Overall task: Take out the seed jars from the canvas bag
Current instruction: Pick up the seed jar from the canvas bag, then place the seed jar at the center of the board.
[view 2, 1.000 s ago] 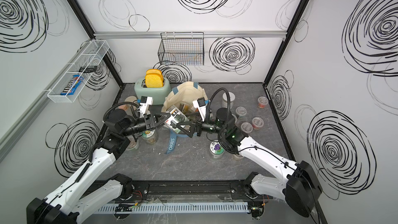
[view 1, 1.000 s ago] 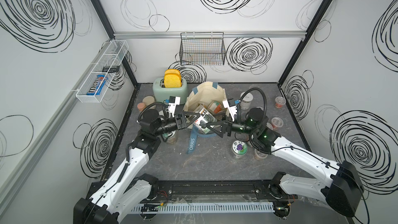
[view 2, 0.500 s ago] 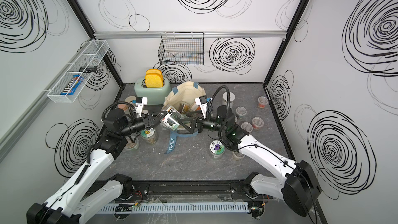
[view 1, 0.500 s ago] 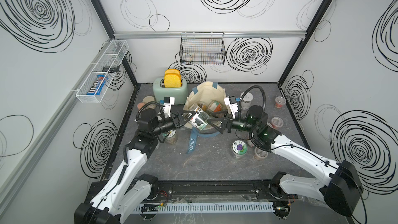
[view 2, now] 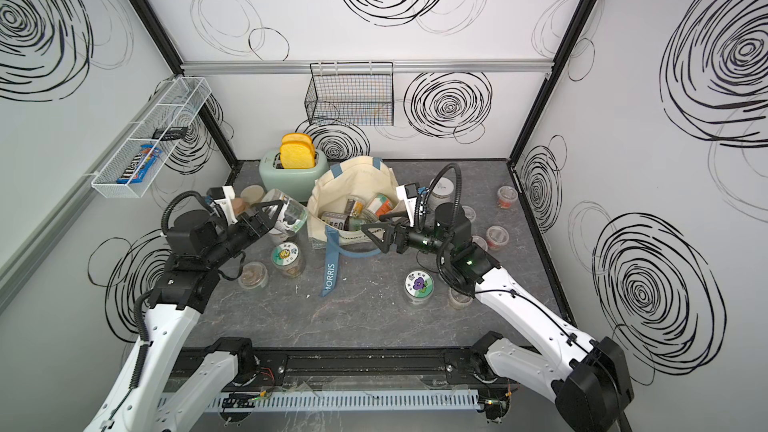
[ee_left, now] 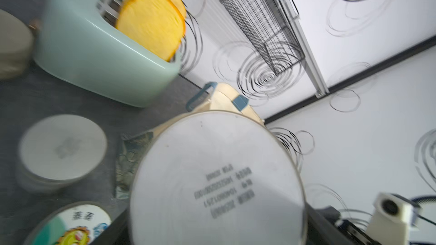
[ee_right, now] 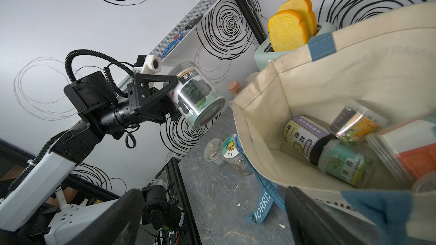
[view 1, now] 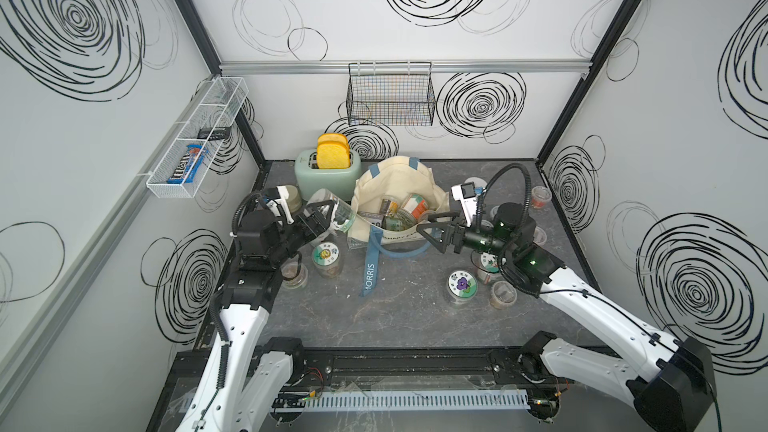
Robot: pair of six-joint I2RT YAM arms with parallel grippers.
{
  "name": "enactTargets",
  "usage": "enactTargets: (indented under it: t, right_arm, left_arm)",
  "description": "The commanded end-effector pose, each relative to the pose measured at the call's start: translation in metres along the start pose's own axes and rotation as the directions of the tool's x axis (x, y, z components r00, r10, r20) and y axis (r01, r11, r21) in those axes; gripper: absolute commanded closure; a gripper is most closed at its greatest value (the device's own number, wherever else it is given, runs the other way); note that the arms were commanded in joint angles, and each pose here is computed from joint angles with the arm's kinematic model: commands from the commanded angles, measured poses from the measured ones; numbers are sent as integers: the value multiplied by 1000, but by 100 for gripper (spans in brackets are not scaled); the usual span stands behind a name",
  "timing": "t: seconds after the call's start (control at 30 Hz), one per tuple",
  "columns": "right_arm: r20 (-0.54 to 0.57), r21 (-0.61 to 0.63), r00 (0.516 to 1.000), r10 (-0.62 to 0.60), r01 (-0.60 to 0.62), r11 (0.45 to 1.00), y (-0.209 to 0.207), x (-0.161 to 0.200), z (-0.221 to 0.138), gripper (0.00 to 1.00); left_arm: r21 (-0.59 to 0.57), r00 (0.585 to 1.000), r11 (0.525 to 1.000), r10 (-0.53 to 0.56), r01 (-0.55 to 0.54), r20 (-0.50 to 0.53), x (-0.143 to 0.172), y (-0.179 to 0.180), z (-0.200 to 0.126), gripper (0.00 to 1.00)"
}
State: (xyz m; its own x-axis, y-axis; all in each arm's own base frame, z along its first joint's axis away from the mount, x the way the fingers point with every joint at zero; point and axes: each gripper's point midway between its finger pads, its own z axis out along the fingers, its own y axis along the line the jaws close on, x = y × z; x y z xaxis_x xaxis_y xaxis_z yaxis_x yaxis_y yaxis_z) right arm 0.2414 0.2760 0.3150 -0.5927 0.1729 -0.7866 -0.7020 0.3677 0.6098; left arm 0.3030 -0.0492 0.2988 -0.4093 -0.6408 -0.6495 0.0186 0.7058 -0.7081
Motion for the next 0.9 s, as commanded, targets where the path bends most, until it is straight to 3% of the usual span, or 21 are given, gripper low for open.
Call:
enactTargets:
  t: [0.0,0.07,0.23,0.47,0.63,0.77,0.87]
  right_arm:
    - [-30,9,1000,9,-9,1000,-3,10,-8,3]
    - [-34,11,999,14,-14,1000,-4,13,-12,3]
    - [-57,21,998,30,-29,999,-9,22,-18,3]
    - [-57,31,997,52,-50,998,-12,32,-29,3]
    - [-69,49,996,62,-58,997,-18,37,-35,3]
    - [-81,47,993,86,-83,995,-24,42,-36,3]
    - [-102,41,989,104,-100,994,-26,47,-35,3]
  left_arm:
    - [-283,977,959,90,-33,193,-39,49,-14,15]
    - [-387,962,922,105,1,252,-46,75,-21,14]
    - [-478,925,876,129,63,358,-65,109,-31,15]
    - [-607,908,787,164,115,385,-75,159,-27,14]
    - [-704,918,699,185,128,351,-72,197,-20,14]
    - [-703,916,688,143,180,375,-66,217,-19,13]
    - [-727,920,654,124,207,373,-62,233,-17,13]
